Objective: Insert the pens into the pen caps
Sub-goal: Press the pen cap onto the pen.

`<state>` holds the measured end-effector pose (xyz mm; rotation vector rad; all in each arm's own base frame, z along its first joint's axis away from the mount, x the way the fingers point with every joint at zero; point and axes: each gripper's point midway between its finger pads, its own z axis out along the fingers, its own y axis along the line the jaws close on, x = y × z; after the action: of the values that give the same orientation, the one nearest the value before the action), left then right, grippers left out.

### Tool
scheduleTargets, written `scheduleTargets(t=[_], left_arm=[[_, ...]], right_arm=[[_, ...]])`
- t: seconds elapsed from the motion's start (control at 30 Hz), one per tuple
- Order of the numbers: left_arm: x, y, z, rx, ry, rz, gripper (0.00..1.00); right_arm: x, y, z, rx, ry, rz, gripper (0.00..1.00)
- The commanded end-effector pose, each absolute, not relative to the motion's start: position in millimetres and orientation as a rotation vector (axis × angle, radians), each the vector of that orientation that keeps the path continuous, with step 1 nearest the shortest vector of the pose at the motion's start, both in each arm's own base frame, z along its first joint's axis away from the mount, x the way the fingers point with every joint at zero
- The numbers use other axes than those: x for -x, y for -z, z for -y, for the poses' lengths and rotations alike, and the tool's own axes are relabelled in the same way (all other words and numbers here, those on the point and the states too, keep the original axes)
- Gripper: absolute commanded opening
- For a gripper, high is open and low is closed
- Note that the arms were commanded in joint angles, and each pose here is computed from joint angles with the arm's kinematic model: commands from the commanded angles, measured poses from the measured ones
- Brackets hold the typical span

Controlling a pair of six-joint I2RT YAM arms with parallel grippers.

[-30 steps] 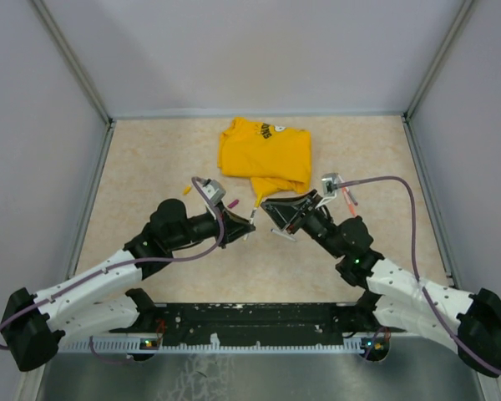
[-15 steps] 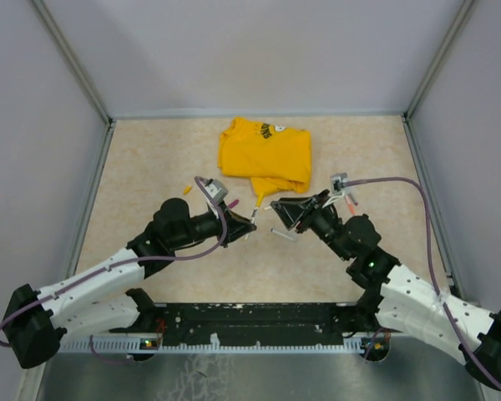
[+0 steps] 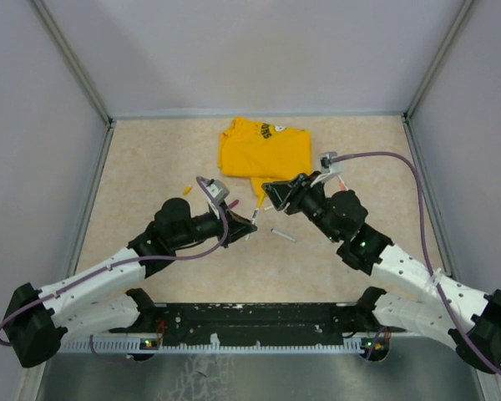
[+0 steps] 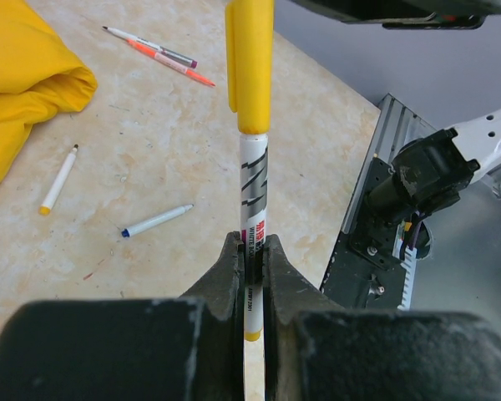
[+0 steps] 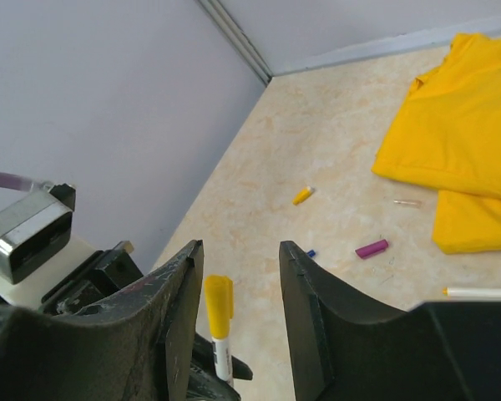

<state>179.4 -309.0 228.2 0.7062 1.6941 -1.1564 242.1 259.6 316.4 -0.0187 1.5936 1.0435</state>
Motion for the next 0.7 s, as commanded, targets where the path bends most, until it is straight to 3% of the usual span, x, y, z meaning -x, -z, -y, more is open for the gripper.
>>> scheduleTargets(t=[0.0,0.23,0.67], left_arm=[[-178.8,-251.7,314.5,-0.712,1.189,-1.62,0.0],[-178.7,-247.1,315.4,-0.718,1.189,-1.636,0.0],[-180.2,-248.4,315.6,-0.71,1.185,-1.635,0.0]], right_arm=[[-242.7,-338.1,-269.8,0.04,-1.087,-1.566,0.42],[-240.1,-332.3,-279.2,0.075,-1.121,-1.584,0.41],[-237.0,-313.8,-291.1,0.133,-1.137,-1.641,0.24]])
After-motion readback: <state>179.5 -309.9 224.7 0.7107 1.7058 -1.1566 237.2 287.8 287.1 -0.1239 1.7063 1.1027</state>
